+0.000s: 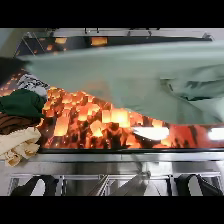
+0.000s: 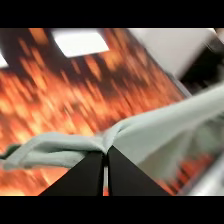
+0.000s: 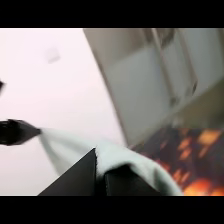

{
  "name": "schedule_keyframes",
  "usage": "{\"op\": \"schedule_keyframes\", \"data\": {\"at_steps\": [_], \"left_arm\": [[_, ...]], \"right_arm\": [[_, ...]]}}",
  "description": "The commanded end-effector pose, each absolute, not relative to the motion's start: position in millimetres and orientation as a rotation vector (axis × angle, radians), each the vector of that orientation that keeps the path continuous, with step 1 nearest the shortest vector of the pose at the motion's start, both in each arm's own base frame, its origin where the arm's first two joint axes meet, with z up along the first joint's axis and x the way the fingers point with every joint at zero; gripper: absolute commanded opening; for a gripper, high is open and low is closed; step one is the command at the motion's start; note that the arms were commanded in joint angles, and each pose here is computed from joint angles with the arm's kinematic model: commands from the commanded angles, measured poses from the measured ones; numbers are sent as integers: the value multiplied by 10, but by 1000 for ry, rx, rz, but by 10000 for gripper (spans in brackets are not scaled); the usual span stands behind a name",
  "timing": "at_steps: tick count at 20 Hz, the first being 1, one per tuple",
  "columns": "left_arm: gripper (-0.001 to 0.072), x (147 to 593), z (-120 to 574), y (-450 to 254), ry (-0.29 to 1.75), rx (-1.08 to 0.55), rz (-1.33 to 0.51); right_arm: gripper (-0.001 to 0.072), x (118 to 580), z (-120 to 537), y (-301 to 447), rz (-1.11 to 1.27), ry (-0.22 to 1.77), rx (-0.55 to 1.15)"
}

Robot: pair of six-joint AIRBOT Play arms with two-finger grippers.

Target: Fold the shirts.

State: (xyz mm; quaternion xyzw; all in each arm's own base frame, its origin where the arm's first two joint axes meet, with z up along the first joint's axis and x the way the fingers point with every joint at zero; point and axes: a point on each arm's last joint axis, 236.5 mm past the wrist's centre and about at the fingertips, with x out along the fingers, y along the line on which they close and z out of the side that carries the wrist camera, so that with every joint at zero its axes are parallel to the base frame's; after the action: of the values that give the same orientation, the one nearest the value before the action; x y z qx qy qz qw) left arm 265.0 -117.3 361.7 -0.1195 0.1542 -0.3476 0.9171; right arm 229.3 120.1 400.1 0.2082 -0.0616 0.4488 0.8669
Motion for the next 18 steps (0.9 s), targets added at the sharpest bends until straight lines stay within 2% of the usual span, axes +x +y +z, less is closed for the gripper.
{"op": "schedule_keyframes", "data": {"at_steps": [1,4,7,12,14,16,17,18], "left_arm": [[23,2194,4545,-1111,29,-21,-544],[23,2396,4502,-1062,97,-32,-606],[22,2971,4028,-1037,279,-118,-727],[22,4191,2019,-1470,819,-121,-828],[21,4546,1138,-1618,998,-173,-846],[18,4869,511,-1612,1118,-248,-837],[22,4979,310,-1551,1167,-287,-827],[156,5061,163,-1479,1220,-333,-809]], "right_arm": [[22,1870,4592,1246,740,-389,246],[22,2242,4235,1086,663,-235,230],[22,2838,3590,940,721,-4,388],[23,3804,1967,1171,773,451,606],[23,4219,1269,1202,700,552,605],[32,4702,665,940,525,598,594],[193,4870,508,822,479,611,602],[408,5000,455,712,466,611,609]]}}
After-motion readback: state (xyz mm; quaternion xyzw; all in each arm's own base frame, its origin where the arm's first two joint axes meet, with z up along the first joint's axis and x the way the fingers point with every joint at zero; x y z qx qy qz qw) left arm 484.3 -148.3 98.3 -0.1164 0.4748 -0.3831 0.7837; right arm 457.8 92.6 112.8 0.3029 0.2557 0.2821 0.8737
